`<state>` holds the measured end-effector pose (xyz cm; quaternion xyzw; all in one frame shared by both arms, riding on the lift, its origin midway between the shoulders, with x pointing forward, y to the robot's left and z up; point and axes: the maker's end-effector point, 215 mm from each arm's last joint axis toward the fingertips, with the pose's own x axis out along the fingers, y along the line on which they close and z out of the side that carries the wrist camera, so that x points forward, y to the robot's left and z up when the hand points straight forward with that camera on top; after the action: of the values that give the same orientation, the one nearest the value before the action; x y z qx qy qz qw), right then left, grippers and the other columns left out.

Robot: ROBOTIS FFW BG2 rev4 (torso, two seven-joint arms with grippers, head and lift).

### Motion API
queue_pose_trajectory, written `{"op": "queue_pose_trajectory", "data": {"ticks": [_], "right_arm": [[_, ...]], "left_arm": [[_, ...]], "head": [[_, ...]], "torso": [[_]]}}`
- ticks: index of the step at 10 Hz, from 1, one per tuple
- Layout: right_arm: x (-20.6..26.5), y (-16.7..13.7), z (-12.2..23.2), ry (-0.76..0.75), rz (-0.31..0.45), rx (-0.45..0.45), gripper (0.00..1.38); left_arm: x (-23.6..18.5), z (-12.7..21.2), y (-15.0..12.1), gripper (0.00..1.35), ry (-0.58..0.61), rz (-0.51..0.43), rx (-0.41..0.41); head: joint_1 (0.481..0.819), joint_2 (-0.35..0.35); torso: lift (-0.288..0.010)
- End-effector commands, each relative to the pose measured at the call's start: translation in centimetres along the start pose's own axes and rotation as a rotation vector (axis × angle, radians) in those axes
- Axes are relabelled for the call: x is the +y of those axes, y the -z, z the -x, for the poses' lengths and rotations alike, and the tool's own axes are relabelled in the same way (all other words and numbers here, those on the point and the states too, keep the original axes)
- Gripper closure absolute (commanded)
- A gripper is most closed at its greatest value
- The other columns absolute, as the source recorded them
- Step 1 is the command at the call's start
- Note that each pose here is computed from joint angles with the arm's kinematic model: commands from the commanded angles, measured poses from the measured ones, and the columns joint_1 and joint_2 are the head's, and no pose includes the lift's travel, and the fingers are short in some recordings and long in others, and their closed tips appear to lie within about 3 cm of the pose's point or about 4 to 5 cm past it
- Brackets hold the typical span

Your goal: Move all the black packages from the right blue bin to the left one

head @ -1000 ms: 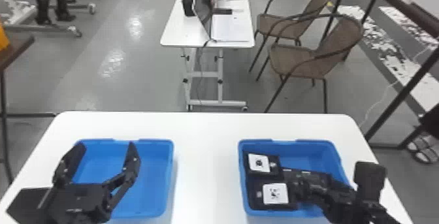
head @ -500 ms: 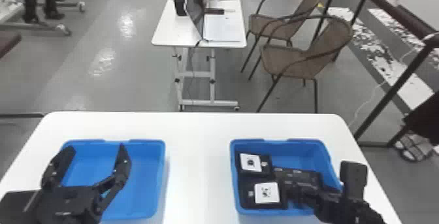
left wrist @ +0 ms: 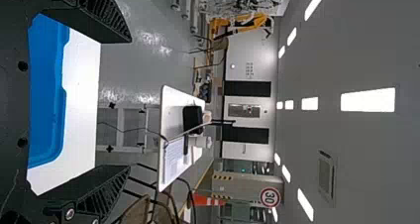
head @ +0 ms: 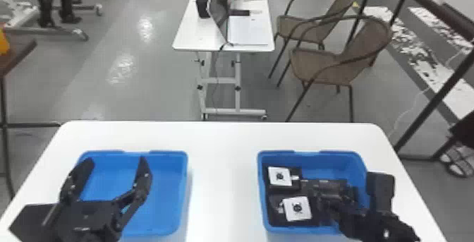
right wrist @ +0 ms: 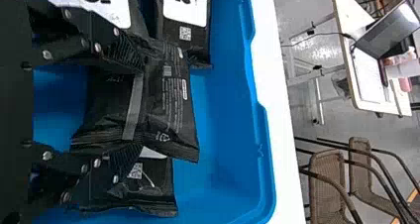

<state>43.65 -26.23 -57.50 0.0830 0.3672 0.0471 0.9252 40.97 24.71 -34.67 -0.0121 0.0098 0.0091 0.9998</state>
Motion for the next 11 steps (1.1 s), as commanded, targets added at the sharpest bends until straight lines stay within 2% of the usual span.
{"op": "queue_pose_trajectory", "data": {"ticks": [1,4,7,9,10,11], "right_arm": [[0.9,-1.0,0.7,-0.021,-0.018,-0.03,1.26],[2.4,-2.4,1.9,-0.062,-0.053,-0.058,1.26],[4.5,-2.6,2.2,-0.151,-0.174,-0.076,1.28],[6.5,-6.6,4.8,-0.225,-0.216,-0.111,1.28],[6.8,-9.0,6.5,-0.232,-0.194,-0.113,1.28],[5.2,-11.4,8.5,-0.111,-0.122,-0.092,1.28]], "left_arm": [[0.1,0.0,0.1,0.11,-0.002,0.005,0.0],[-0.1,-0.2,0.1,0.11,0.002,0.005,-0.002],[-0.1,-0.2,0.0,0.11,0.004,0.008,-0.005],[0.1,-0.5,-0.7,0.11,-0.008,0.013,-0.021],[0.4,-0.7,-1.1,0.11,-0.022,0.022,-0.033],[0.5,-0.9,-1.5,0.11,-0.03,0.03,-0.044]], "head": [[0.695,-0.024],[0.695,-0.007],[0.695,0.013],[0.695,0.03],[0.695,0.04],[0.695,0.044]], "torso": [[-0.04],[-0.04],[-0.04],[-0.04],[-0.04],[-0.04]]}}
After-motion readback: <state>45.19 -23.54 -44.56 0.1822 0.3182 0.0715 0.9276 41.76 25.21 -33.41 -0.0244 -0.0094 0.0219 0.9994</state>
